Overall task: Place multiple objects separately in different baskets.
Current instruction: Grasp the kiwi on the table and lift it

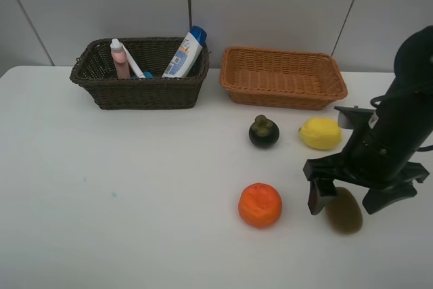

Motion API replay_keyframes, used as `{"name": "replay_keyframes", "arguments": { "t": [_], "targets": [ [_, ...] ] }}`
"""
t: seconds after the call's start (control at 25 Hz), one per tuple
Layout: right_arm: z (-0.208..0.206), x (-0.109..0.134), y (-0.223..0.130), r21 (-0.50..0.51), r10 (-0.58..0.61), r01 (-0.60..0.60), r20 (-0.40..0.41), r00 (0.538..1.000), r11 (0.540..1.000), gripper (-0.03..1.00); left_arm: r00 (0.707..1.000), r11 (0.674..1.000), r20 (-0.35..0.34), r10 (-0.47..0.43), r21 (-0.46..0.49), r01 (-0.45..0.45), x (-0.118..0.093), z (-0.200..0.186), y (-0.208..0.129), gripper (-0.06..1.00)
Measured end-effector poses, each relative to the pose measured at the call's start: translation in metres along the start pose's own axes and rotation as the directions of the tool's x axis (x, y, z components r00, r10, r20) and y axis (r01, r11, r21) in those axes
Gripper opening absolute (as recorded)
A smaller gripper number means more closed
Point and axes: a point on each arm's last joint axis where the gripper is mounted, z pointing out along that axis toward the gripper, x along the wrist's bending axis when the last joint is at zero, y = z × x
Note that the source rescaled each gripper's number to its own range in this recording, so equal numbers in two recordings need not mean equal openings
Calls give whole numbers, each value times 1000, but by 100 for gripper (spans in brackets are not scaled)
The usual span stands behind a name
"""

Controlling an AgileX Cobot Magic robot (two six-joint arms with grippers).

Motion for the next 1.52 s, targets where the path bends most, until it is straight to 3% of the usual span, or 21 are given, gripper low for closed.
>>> {"name": "replay_keyframes", "arguments": {
  "t": [0.44, 1.08, 1.16, 1.24, 1.36, 1.52],
  "targets": [
    [11, -2, 7, -55, 33, -31, 41, 999, 998, 100, 1000, 1000, 0, 0, 0, 0, 0, 0, 0, 99],
    [61, -5, 22, 42, 45, -50, 113, 993, 998, 100, 1000, 1000, 0, 0, 0, 0, 0, 0, 0, 99],
    [63, -6, 22, 48, 37, -43, 121, 992, 998, 89, 1000, 1000, 0, 0, 0, 0, 0, 0, 0, 99],
    [63, -6, 23, 47, 35, -41, 122, 992, 998, 64, 1000, 1000, 0, 0, 0, 0, 0, 0, 0, 99],
    [63, -6, 23, 43, 33, -38, 123, 992, 998, 1, 1000, 1000, 0, 0, 0, 0, 0, 0, 0, 99],
    [63, -6, 23, 43, 22, -28, 124, 992, 999, 0, 1000, 1000, 0, 0, 0, 0, 0, 0, 0, 99]
  ]
}}
